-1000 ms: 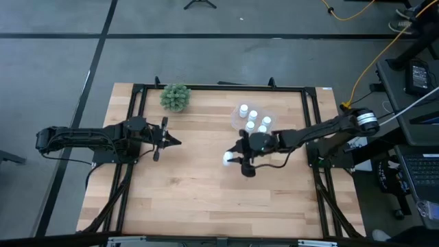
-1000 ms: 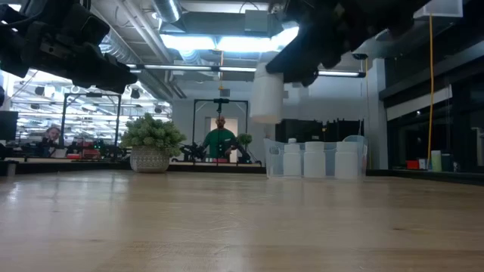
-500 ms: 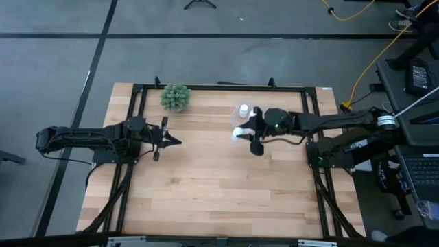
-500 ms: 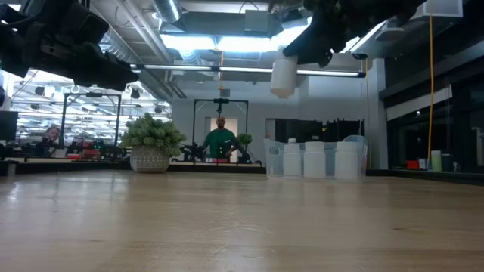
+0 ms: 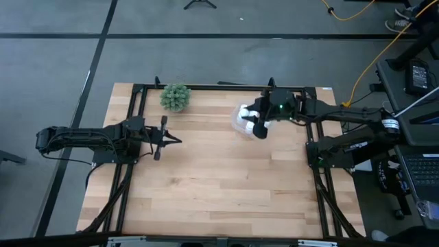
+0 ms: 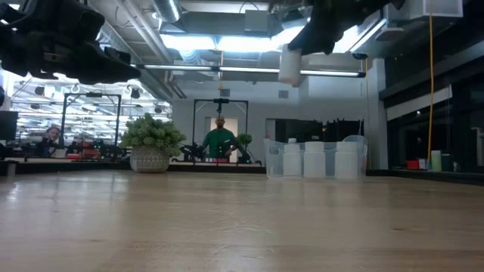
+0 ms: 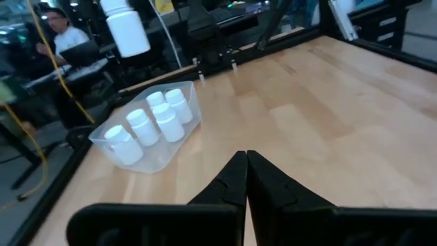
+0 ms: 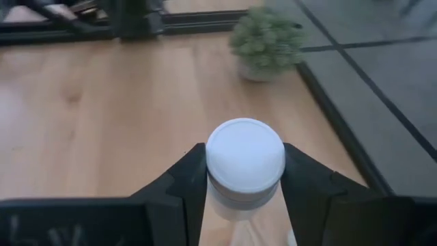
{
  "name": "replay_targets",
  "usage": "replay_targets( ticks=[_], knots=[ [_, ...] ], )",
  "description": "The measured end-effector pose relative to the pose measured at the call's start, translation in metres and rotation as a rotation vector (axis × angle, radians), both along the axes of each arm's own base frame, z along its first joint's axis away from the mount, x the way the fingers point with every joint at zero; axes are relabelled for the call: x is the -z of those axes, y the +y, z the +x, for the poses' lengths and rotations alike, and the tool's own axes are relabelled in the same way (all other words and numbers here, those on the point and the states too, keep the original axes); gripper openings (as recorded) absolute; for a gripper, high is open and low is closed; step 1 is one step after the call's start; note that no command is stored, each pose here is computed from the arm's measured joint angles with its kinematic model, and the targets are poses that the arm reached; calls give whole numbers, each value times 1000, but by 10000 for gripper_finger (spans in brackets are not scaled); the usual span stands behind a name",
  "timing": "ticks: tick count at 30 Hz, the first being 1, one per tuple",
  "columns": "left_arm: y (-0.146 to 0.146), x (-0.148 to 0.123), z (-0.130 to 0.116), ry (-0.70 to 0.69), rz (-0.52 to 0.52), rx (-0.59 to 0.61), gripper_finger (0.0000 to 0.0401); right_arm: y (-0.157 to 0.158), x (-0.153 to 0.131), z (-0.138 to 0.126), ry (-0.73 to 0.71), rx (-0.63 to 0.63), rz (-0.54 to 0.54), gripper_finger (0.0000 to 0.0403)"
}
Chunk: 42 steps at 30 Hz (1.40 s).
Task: Pick and place pill bottles into a basket
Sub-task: Put the white pill bottle into the transparent bin
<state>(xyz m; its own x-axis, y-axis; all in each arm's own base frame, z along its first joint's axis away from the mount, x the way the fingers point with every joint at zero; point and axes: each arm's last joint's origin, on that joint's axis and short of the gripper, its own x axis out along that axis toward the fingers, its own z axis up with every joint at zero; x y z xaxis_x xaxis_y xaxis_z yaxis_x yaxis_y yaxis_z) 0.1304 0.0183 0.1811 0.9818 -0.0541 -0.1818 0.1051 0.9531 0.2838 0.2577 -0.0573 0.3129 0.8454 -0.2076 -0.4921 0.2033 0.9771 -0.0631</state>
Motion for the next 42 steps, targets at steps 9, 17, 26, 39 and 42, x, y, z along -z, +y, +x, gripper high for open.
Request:
replay_targets(
  ticks=[9,17,26,39,42],
  knots=[
    [5,0,0,4,2,-177,2,-30,1,-9,-5,246,11,148],
    [6,0,0,5,7,-201,2,-35,11,-1,36,241,-3,148],
    [6,0,0,6,7,-201,2,-40,32,17,101,197,3,148],
    [6,0,0,6,8,-200,2,-43,69,18,72,235,46,148],
    [6,0,0,6,8,-200,2,-42,81,15,93,246,54,148]
  ],
)
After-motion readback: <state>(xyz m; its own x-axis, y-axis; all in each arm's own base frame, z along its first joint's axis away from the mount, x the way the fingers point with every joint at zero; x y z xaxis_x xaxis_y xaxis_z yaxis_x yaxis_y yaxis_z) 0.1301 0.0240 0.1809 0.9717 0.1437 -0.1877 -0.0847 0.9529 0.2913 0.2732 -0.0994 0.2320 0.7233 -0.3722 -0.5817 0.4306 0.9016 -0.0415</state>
